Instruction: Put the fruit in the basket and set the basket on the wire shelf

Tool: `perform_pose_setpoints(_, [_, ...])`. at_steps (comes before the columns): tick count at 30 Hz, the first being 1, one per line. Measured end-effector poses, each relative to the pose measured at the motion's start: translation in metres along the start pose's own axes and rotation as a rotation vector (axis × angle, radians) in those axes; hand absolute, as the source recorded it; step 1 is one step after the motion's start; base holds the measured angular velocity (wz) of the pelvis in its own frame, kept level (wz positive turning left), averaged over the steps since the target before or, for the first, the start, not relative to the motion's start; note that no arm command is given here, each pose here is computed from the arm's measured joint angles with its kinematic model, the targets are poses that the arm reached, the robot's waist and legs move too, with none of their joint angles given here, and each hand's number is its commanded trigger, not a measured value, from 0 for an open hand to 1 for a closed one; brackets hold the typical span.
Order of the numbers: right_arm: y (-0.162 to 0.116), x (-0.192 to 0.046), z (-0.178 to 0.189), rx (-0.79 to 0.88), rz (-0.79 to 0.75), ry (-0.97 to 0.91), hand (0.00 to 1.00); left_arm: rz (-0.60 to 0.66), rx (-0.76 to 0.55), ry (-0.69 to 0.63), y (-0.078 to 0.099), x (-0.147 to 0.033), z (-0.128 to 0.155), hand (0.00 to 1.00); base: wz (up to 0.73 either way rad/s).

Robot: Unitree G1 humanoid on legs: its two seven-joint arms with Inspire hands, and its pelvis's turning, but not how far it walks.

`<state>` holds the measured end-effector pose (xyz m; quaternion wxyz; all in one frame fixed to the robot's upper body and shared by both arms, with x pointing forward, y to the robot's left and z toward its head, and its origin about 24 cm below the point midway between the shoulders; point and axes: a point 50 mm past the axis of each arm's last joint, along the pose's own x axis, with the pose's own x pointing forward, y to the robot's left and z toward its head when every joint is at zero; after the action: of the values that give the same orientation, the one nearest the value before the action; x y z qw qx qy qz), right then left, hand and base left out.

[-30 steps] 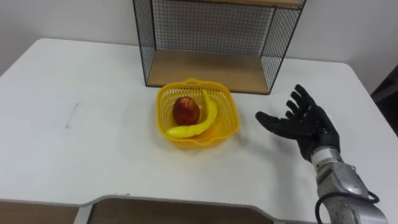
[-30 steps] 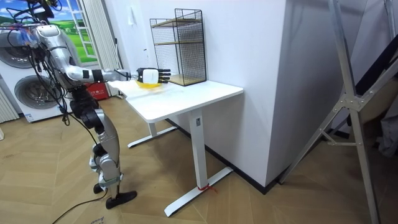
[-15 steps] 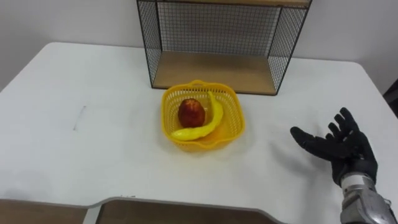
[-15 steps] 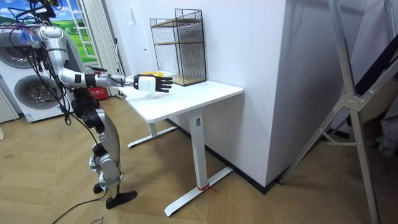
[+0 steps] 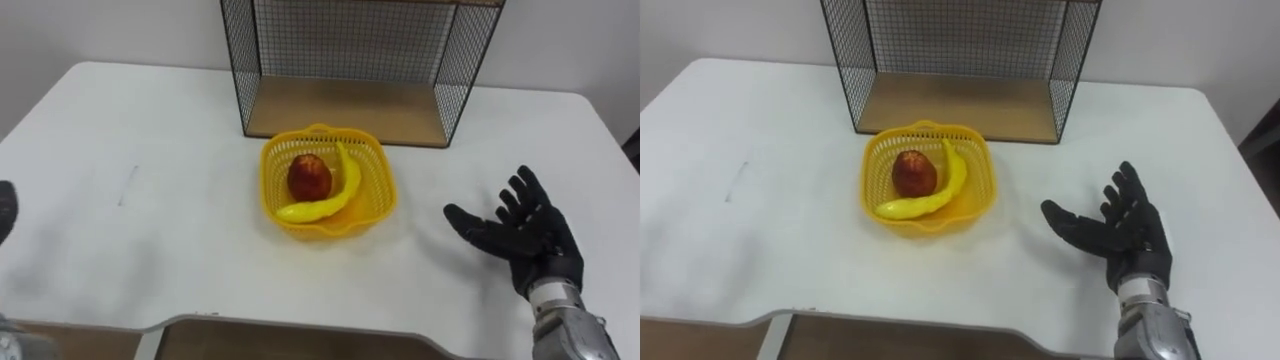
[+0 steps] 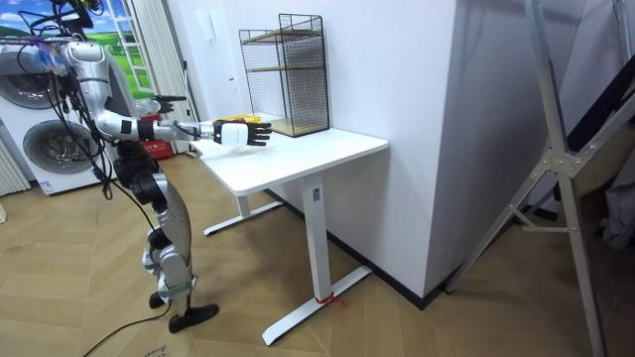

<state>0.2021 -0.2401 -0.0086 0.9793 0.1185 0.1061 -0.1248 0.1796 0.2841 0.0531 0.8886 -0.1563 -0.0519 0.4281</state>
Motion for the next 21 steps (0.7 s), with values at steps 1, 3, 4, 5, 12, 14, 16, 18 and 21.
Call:
perform_pose_setpoints(1, [0.002, 0.0, 0.003, 0.004, 0.011, -0.013, 0.0, -0.049, -0.013, 0.001, -0.005, -0.001, 0.001, 0.0, 0.0])
perform_pose_setpoints(3, [0.004, 0.0, 0.008, 0.015, 0.027, -0.043, 0.0, -0.113, -0.032, 0.007, -0.013, -0.002, 0.0, 0.0, -0.02])
perform_pose_setpoints(4, [0.006, 0.0, 0.011, 0.019, 0.039, -0.06, 0.0, -0.158, -0.038, 0.009, -0.019, -0.003, -0.001, 0.0, 0.0])
perform_pose_setpoints(5, [0.008, 0.001, 0.012, 0.024, 0.056, -0.074, 0.0, -0.207, -0.044, 0.011, -0.026, -0.004, -0.001, 0.0, 0.0])
perform_pose_setpoints(12, [0.027, 0.0, 0.01, 0.084, 0.165, -0.09, 0.0, -0.438, -0.044, 0.079, -0.05, -0.017, -0.018, 0.0, 0.0])
perform_pose_setpoints(14, [0.028, 0.0, 0.008, 0.098, 0.188, -0.082, 0.0, -0.488, -0.047, 0.115, -0.055, -0.024, -0.026, 0.0, 0.0])
perform_pose_setpoints(16, [0.028, 0.001, 0.004, 0.116, 0.185, -0.068, 0.0, -0.521, -0.053, 0.126, -0.059, -0.028, -0.028, 0.0, 0.0])
perform_pose_setpoints(18, [0.029, 0.002, 0.004, 0.124, 0.189, -0.066, 0.0, -0.549, -0.053, 0.132, -0.061, -0.03, -0.03, 0.0, 0.0])
perform_pose_setpoints(21, [0.036, 0.004, 0.006, 0.131, 0.22, -0.073, 0.0, -0.597, -0.048, 0.157, -0.064, -0.034, -0.036, 0.0, 0.0])
